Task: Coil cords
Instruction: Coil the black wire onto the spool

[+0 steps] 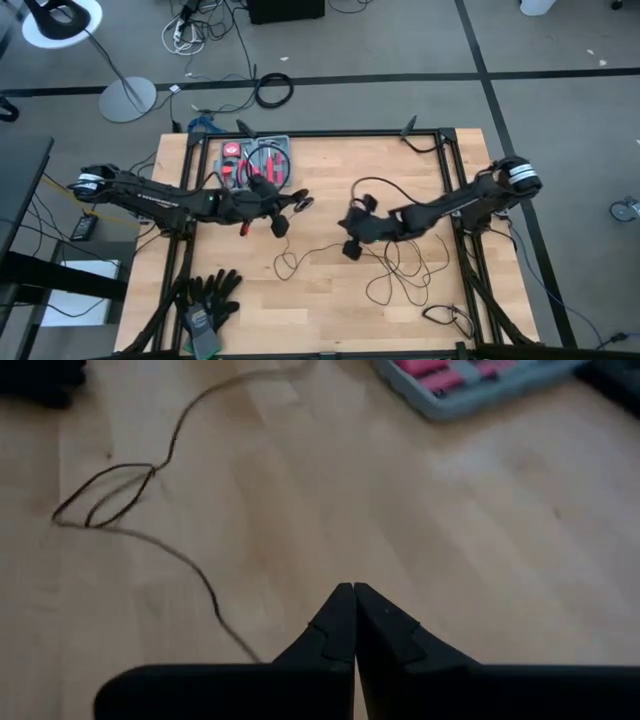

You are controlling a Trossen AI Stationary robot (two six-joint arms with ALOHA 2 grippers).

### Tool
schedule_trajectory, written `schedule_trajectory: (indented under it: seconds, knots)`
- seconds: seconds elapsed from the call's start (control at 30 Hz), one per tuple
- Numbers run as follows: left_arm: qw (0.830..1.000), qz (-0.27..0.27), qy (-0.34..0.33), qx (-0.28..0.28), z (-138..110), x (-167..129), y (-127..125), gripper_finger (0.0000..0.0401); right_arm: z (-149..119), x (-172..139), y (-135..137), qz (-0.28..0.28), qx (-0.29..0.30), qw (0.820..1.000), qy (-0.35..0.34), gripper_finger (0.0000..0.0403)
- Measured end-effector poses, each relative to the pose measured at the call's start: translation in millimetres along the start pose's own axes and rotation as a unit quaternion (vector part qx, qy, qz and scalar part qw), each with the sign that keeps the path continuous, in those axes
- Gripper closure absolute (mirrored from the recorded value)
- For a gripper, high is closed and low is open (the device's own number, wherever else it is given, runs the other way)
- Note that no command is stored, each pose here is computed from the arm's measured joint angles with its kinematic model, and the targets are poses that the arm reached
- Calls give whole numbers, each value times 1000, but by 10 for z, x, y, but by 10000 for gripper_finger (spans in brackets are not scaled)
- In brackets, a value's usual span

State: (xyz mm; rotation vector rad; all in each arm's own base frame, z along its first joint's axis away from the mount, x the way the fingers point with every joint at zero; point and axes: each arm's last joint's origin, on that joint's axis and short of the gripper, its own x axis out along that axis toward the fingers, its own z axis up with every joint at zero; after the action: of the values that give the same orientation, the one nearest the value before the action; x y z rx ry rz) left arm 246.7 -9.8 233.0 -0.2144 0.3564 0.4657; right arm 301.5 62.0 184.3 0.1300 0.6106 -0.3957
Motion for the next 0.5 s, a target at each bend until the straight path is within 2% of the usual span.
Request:
schedule_trajectory:
  seconds: [0.17,0.33,0.4,0.5]
  knots:
    - [997,-30,-71,22,124,56,-72,401,-345,-22,-103,56,83,990,-99,401]
    - [989,-57,-130,49,191,157,-137,401,-473,63,-207,85,143,968,-190,399]
    - [986,-54,-146,54,197,212,-138,401,-474,126,-233,81,146,964,-205,399]
    - [986,-39,-155,47,193,321,-86,401,-467,275,-250,59,120,970,-202,399]
